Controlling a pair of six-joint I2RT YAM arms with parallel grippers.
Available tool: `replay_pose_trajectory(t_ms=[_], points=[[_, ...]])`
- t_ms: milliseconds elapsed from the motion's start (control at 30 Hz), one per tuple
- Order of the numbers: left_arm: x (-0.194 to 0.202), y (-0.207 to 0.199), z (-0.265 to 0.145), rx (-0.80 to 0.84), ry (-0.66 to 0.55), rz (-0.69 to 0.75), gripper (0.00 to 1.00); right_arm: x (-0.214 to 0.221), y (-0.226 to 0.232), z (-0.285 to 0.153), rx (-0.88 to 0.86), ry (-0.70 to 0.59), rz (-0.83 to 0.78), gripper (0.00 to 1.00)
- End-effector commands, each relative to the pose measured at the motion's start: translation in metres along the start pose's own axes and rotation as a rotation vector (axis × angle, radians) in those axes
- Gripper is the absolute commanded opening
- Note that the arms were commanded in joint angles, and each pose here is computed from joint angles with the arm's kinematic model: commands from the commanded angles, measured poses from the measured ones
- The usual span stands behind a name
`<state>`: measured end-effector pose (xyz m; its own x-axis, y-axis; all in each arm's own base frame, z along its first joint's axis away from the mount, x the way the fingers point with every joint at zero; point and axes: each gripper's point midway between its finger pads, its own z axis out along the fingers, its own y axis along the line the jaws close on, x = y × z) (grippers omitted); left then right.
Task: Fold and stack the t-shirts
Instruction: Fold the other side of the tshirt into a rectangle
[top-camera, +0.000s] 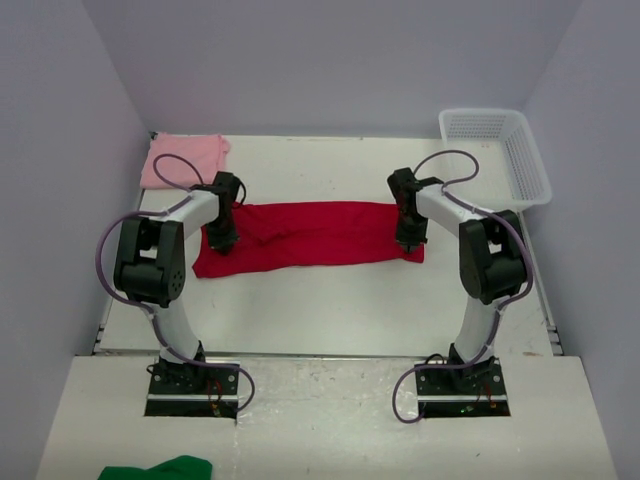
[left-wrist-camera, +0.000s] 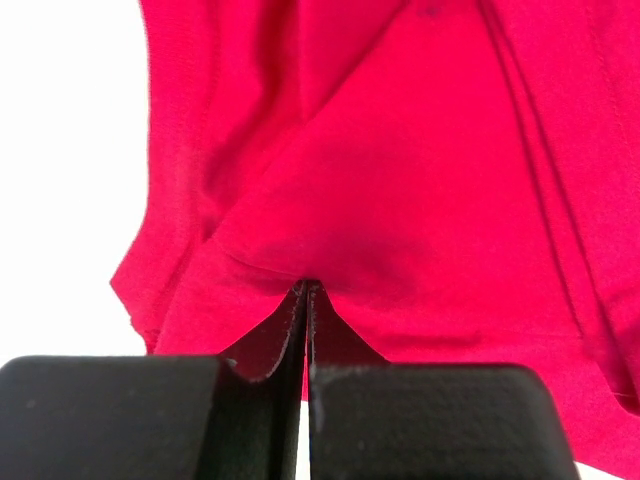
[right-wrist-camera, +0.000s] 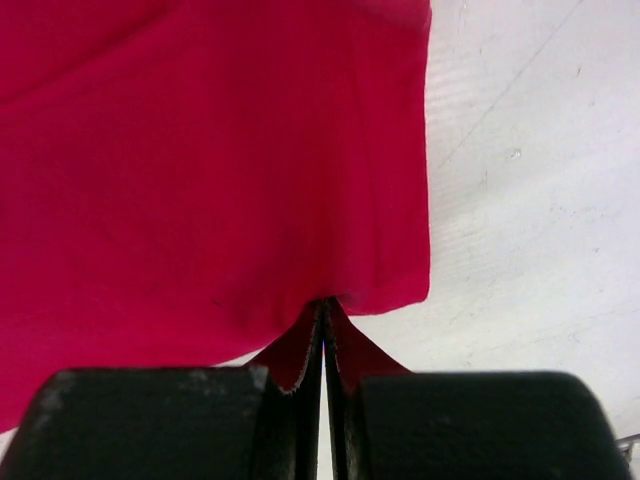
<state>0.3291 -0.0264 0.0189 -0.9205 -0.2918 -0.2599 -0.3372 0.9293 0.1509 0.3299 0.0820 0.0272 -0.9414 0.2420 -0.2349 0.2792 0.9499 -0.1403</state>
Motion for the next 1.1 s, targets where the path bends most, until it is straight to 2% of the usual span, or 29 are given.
replay_pose_trajectory(t_ms=[0, 167, 400, 700, 933, 1067], points=[[-0.020, 0.013, -0.006, -0.055, -0.044, -0.028, 0.00, -0.011, -0.005, -0.007, 0.053, -0.001, 0.021, 0.00], [-0.023, 0.028, 0.000, -0.095, -0.013, -0.075, 0.00, -0.015, -0.017, -0.009, 0.151, 0.033, -0.010, 0.00], [-0.014, 0.016, 0.017, -0.052, 0.072, -0.063, 0.00, -0.011, -0.026, -0.007, 0.206, 0.069, -0.052, 0.00], [-0.012, 0.021, 0.026, -0.106, 0.099, -0.060, 0.00, -0.023, -0.036, -0.022, 0.218, -0.050, 0.004, 0.00], [-0.018, 0.059, 0.033, -0.222, 0.126, -0.162, 0.00, -0.038, -0.029, -0.061, 0.044, -0.237, 0.034, 0.00], [-0.029, 0.082, 0.035, -0.235, 0.133, -0.240, 0.00, -0.032, -0.008, -0.069, -0.105, -0.234, 0.033, 0.00]])
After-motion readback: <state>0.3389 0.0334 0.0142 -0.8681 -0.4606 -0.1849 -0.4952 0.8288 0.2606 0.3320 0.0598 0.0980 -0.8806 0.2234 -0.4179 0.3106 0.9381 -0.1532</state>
